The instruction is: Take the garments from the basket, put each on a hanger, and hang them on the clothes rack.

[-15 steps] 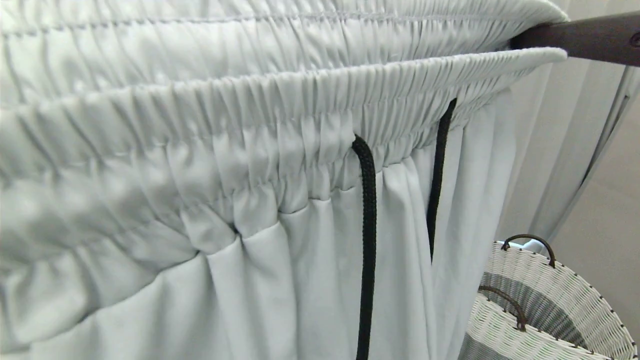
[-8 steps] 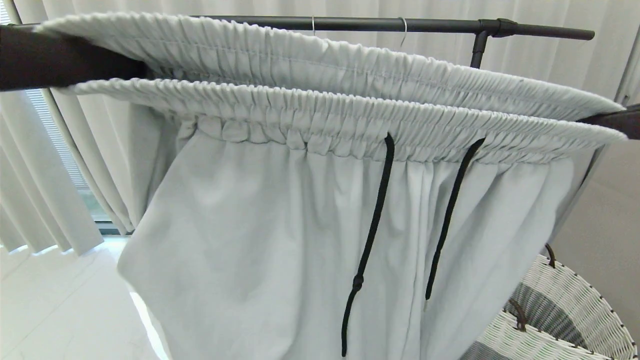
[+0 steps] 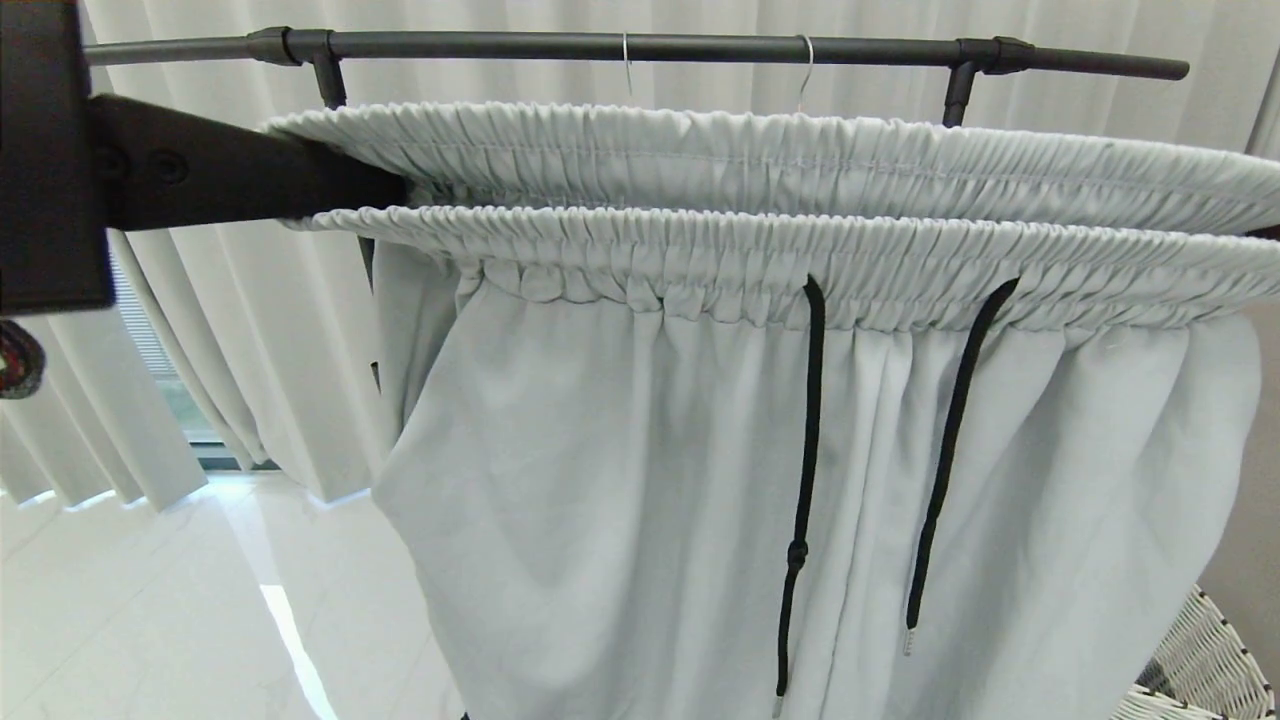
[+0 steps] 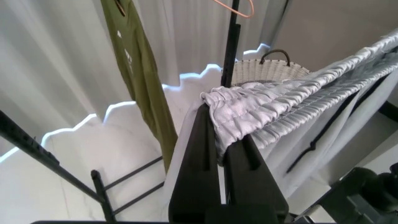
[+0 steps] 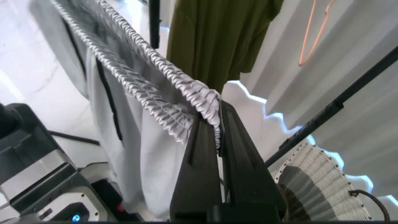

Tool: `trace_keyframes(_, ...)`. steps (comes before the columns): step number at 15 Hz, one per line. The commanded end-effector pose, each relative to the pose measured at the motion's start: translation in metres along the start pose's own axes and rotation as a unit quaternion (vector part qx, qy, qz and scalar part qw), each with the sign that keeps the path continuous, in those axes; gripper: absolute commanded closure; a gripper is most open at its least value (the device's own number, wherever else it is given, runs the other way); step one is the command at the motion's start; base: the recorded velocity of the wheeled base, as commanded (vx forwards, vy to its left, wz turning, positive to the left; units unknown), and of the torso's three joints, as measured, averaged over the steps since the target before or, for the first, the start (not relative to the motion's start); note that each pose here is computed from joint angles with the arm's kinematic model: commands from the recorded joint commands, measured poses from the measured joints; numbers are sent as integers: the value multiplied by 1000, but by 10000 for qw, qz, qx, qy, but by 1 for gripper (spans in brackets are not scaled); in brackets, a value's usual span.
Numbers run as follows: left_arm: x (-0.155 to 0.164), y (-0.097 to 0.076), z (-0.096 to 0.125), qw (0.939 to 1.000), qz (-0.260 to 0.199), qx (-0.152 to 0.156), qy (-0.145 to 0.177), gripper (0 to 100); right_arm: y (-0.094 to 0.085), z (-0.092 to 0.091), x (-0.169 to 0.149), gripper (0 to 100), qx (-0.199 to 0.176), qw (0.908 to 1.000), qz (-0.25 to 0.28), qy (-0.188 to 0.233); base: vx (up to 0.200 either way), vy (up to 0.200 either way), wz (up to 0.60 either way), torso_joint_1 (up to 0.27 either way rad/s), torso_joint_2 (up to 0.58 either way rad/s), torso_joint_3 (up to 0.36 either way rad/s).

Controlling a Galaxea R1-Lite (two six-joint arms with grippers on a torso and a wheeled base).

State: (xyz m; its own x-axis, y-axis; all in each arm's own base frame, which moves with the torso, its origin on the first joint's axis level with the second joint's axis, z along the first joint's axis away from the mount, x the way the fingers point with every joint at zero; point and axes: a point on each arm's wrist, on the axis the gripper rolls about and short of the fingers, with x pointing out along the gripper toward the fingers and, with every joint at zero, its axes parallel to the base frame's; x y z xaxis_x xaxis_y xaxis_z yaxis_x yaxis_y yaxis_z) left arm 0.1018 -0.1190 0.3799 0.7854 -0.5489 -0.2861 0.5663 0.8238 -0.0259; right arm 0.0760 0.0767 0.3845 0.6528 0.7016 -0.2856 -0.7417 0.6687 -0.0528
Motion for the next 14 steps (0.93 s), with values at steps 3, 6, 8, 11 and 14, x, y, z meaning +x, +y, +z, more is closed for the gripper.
trace_keyframes(3, 4, -1, 1, 10000, -2, 20, -8, 100, 2, -3, -5, 100, -23, 10000, 69, -18, 0, 0, 0, 0, 0, 0)
trace_keyframes(6, 3, -1, 2, 10000, 0, 28, -60, 100, 2, -3, -5, 100, -24, 10000, 60, -33, 0, 0, 0, 0, 0, 0)
trace_keyframes(8, 2, -2, 4, 9996, -18, 247, -112, 100, 2, -3, -5, 100, -21, 10000, 46, -25, 0, 0, 0, 0, 0, 0)
trace_keyframes(11, 3, -2, 4, 9994, -24, 326, -104, 100, 2, -4, -6, 100, -22, 10000, 56, 21, 0, 0, 0, 0, 0, 0)
trace_keyframes(14, 3, -2, 4, 9994, -25, 316, -111, 100, 3, -11, -7, 0, -41, 9998, 96, 156, 0, 0, 0, 0, 0, 0)
